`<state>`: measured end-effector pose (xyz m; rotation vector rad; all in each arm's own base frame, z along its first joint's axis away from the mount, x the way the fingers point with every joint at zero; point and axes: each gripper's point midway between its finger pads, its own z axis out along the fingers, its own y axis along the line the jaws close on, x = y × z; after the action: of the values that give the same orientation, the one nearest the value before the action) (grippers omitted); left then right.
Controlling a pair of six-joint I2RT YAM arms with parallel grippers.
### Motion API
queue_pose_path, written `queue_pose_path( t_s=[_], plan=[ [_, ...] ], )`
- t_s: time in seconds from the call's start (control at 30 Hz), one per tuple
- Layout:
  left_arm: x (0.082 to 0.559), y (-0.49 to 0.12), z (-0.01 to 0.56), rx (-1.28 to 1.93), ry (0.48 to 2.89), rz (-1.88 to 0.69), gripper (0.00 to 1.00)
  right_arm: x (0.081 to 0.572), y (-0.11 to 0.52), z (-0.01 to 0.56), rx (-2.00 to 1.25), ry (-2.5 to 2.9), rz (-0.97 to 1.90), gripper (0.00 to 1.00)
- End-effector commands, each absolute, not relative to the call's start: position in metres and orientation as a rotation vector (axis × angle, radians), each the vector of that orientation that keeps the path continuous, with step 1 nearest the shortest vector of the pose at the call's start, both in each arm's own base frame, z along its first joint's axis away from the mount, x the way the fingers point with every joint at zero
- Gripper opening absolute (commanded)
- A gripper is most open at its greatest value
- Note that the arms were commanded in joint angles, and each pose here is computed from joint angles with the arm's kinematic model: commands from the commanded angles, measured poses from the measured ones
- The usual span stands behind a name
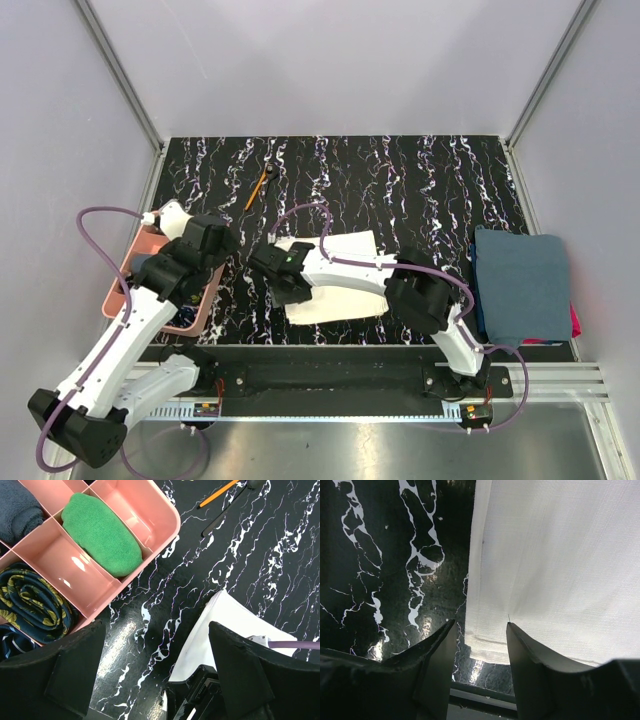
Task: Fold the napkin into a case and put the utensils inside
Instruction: Fold the lower triangle-folded napkin at the center of the board.
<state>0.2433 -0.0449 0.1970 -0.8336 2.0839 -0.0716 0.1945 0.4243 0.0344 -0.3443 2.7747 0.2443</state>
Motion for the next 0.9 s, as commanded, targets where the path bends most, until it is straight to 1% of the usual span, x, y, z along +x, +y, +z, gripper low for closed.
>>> queue_pose_path(
  t_s=[0.0, 0.07, 0.3, 0.5, 0.63, 0.7, 0.8, 0.87],
  plan=[
    [0.251, -0.049, 0.195, -0.843, 2.074, -0.089, 0.87, 0.196, 0.421, 0.032, -0.324, 2.755, 0.197, 0.52],
    [0.252, -0.049, 0.194, -0.843, 2.077, -0.087, 0.87, 0.195, 0.416, 0.028, -0.312, 2.768, 0.162, 0.5],
    [0.253, -0.051, 0.193, -0.828, 2.08, -0.091, 0.87, 0.186, 0.415, 0.016, -0.328, 2.802, 0.128, 0.5],
    [0.254, -0.051, 0.194, -0.815, 2.081, -0.091, 0.87, 0.181, 0.413, 0.004, -0.339, 2.831, 0.1, 0.54],
    [0.253, -0.05, 0.194, -0.817, 2.078, -0.09, 0.87, 0.172, 0.391, -0.02, -0.336, 2.881, -0.025, 0.54],
    [0.253, -0.05, 0.193, -0.82, 2.08, -0.089, 0.87, 0.169, 0.38, -0.03, -0.34, 2.878, -0.107, 0.52],
    [0.253, -0.052, 0.186, -0.827, 2.096, -0.091, 0.88, 0.166, 0.364, -0.043, -0.352, 2.874, -0.194, 0.44],
    [0.253, -0.055, 0.181, -0.835, 2.117, -0.098, 0.88, 0.165, 0.36, -0.048, -0.36, 2.874, -0.22, 0.34]
  ],
)
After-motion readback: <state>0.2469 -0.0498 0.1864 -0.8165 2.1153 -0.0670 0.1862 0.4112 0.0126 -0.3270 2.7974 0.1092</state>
